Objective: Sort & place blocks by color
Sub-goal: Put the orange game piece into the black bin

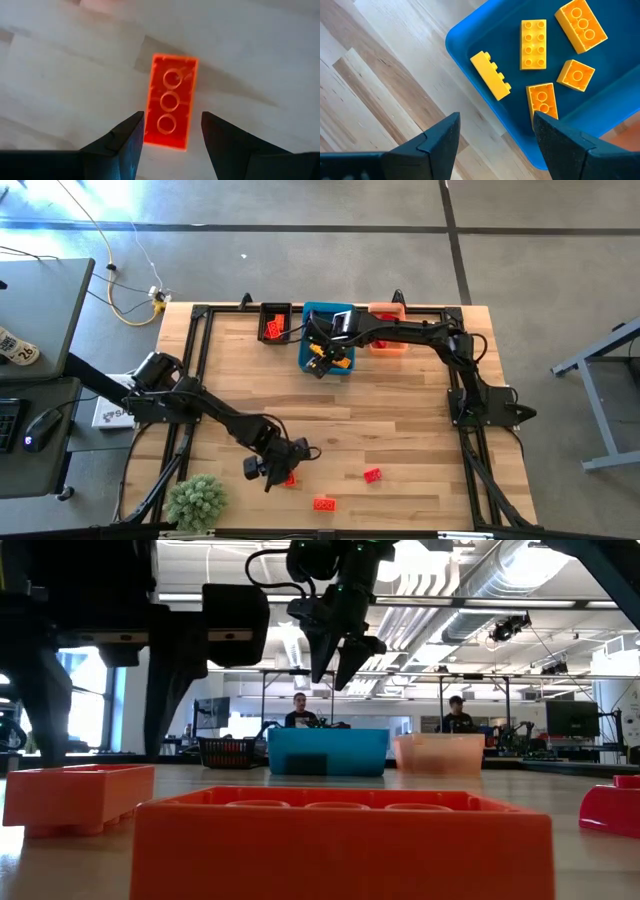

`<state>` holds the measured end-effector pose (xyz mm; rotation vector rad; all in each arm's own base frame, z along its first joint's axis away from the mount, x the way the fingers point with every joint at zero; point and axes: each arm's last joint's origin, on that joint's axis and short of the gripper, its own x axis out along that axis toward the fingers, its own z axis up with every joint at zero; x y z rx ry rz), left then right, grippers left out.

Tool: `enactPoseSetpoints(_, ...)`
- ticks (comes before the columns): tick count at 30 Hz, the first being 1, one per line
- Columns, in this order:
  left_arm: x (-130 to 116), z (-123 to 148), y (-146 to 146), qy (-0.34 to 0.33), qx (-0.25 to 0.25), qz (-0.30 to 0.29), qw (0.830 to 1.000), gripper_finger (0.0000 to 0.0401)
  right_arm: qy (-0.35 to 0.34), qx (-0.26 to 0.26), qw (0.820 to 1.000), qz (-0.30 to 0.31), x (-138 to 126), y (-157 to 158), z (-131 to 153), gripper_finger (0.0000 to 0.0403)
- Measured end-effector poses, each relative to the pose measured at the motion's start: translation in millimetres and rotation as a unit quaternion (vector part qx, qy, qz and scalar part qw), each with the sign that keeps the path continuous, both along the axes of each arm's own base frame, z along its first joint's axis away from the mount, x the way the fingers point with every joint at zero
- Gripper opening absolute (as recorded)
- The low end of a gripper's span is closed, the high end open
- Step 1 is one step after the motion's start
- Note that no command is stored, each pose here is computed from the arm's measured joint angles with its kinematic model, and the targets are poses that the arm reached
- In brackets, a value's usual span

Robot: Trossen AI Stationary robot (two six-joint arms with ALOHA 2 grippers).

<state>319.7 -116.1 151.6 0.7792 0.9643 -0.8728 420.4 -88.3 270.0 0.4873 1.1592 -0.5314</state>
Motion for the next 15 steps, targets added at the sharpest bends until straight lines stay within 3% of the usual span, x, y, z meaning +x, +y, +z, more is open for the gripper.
enactPoseSetpoints(8, 1, 1, 0, -0.008, 0.004, 0.002, 1.0, 0.0186, -0.002, 0.003, 1.0, -0.009, 0, 0, 0, 0.0238)
enactPoseSetpoints(15, 3, -17, 0, 0.015, 0.021, 0.005, 1.0, 0.0186, -0.002, 0.003, 1.0, -0.009, 0, 0, 0, 0.0238)
